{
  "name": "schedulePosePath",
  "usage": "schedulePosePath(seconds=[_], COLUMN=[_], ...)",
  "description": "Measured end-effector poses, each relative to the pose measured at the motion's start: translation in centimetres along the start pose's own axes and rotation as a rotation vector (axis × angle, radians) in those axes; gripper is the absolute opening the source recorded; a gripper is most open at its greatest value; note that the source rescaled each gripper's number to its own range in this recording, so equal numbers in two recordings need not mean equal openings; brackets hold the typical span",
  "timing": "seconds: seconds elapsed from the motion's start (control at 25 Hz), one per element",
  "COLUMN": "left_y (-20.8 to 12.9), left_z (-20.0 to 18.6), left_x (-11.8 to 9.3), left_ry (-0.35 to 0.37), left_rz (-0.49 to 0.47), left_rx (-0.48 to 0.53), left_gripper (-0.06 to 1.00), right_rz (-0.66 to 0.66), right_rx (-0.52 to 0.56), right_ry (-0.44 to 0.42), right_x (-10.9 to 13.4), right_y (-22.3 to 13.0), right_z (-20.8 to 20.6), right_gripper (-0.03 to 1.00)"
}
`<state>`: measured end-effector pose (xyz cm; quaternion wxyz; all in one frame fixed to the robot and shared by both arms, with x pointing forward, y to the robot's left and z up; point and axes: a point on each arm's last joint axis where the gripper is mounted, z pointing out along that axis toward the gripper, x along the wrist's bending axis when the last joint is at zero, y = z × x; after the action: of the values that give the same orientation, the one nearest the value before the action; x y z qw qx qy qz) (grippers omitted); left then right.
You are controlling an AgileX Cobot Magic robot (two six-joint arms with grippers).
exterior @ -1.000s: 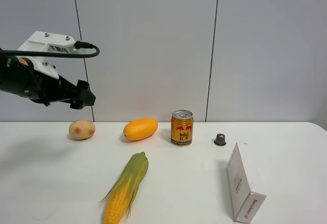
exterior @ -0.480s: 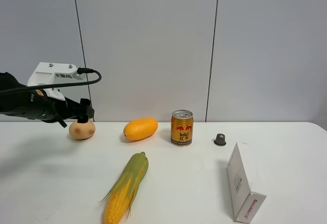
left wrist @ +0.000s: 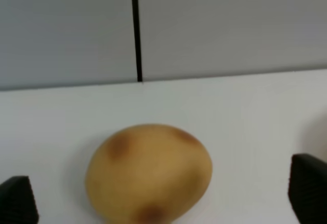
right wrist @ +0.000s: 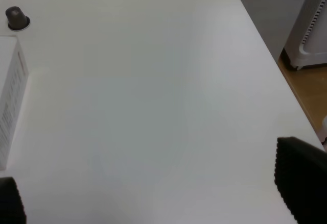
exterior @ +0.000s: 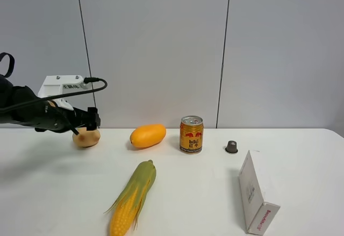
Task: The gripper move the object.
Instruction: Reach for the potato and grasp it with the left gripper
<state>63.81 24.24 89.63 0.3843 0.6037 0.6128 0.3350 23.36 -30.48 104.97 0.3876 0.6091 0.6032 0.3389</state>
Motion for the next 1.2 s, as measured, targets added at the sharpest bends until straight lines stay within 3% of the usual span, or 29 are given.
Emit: schedulePosePath(seconds=[1.2], left_y=[-1.6], left_z=[6.7], left_x=[-0.2], left_ry=[-0.021], left_rz=[0.053], left_rx=[0.038], left_gripper=[1.0], right_rz=[0.0], right_rx=[0.0], right_ry=[0.0], right_x=[0.0], right_y=[0.0], right_z=[0.0], right_gripper=[1.0])
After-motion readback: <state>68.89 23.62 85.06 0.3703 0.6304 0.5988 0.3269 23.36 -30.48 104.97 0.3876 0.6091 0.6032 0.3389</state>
